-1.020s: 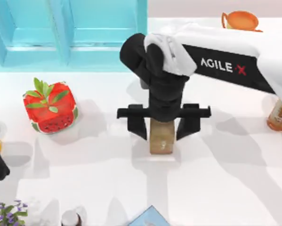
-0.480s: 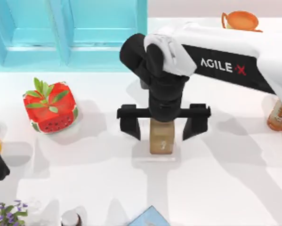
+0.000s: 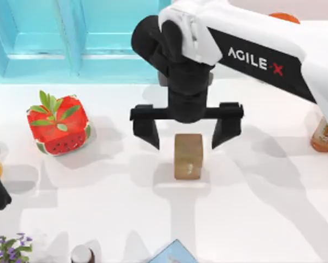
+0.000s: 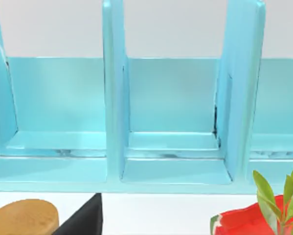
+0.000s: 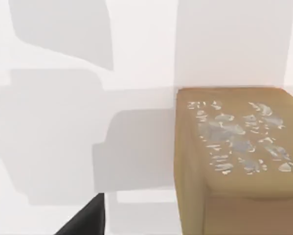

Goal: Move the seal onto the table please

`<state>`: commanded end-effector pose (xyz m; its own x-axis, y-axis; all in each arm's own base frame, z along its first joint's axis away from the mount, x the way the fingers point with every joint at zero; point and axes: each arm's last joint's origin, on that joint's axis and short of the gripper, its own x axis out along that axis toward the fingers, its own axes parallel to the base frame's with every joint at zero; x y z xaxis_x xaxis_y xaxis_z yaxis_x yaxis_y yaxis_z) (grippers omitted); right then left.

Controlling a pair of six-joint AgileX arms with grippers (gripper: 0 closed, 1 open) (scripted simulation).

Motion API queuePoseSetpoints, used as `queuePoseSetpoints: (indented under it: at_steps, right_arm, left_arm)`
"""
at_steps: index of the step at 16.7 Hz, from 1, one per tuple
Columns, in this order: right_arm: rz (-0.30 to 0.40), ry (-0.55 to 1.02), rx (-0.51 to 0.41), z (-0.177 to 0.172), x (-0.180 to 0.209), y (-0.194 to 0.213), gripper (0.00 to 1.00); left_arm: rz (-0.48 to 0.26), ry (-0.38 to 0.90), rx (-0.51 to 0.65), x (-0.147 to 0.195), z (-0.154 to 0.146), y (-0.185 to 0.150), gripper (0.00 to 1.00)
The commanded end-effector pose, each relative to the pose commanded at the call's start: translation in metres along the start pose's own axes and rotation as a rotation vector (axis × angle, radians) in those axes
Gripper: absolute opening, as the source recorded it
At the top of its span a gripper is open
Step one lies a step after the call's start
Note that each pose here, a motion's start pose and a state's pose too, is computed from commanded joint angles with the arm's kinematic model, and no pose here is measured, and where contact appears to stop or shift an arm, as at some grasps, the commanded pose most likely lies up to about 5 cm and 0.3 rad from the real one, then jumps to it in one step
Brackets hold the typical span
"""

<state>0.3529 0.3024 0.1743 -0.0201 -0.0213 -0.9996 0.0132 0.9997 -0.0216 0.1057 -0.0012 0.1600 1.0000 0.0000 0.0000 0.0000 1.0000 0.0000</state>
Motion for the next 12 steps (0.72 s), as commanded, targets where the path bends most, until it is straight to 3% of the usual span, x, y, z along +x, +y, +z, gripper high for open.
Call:
queuePoseSetpoints:
  at_steps: [6,12]
  right_arm:
    - [0.028,-0.022,-0.001,-0.002,-0.085,-0.003,1.00]
    - [0.021,-0.022,0.001,-0.010,-0.113,-0.013,1.00]
  left_arm:
    - [0.000,0.000,0.000,0.000,0.000,0.000,1.00]
    - [0.000,0.000,0.000,0.000,0.000,0.000,1.00]
